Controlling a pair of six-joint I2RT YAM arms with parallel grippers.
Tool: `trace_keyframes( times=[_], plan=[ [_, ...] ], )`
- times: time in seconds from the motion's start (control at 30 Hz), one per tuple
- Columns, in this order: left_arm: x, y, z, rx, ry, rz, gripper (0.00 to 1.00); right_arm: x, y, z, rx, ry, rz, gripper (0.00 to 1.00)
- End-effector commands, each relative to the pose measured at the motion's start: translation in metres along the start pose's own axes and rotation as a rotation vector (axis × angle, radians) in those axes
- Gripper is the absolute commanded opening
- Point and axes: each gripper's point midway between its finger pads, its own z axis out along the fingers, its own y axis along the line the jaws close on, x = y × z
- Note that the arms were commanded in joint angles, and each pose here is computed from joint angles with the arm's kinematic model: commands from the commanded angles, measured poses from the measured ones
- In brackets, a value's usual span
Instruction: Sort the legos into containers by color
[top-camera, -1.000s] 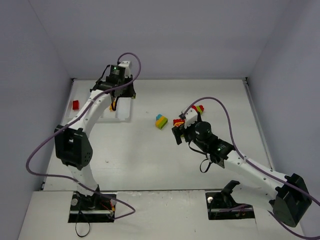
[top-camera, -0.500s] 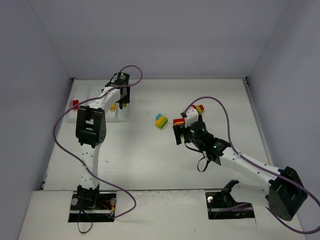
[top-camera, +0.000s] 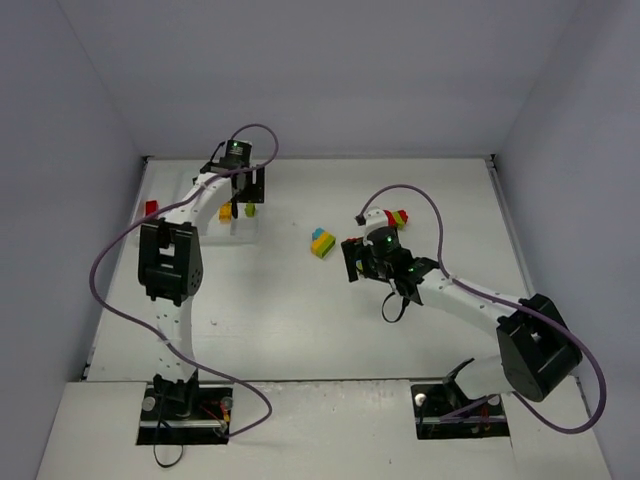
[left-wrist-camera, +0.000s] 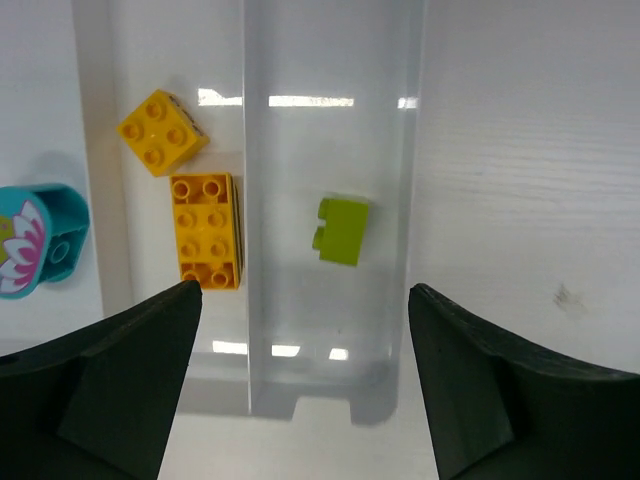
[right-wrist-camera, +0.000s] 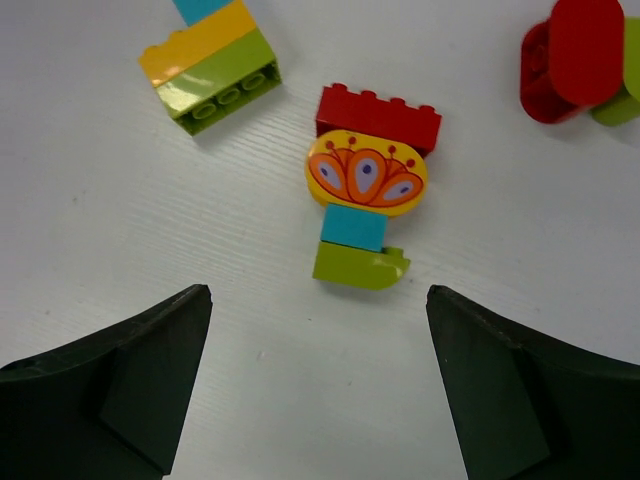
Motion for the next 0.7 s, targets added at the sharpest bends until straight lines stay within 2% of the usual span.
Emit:
trace_keyframes(
  times=[0.0,0.13,0.33,0.47,0.67],
  plan=[
    [-0.063,-0.011,-0.089,0.097,-0.211,-0.026,0.78,-0.052,0.027,0.000,-0.134,-0.125,-0.080,0.86],
    [-0.061,-0.017,-0.146,0.176,-0.249,-0.058,0.78,-0.065,0.040,0.007,-0.199,-0.141,-0.239,0.87],
    [-0.019,-0.025,-0.197,0.307,-0.231,-0.081,0.78,-0.069,0.050,0.043,-0.258,-0.096,-0.436,0.92],
    [0.002,-0.027,-0.216,0.356,-0.246,-0.073,0.78,-0.057,0.061,0.072,-0.323,-0.041,-0.502,1.00],
    [0.018,-0.026,-0.224,0.386,-0.266,-0.057,0.78,-0.059,0.060,0.099,-0.312,-0.017,-0.535,1.00]
  ],
)
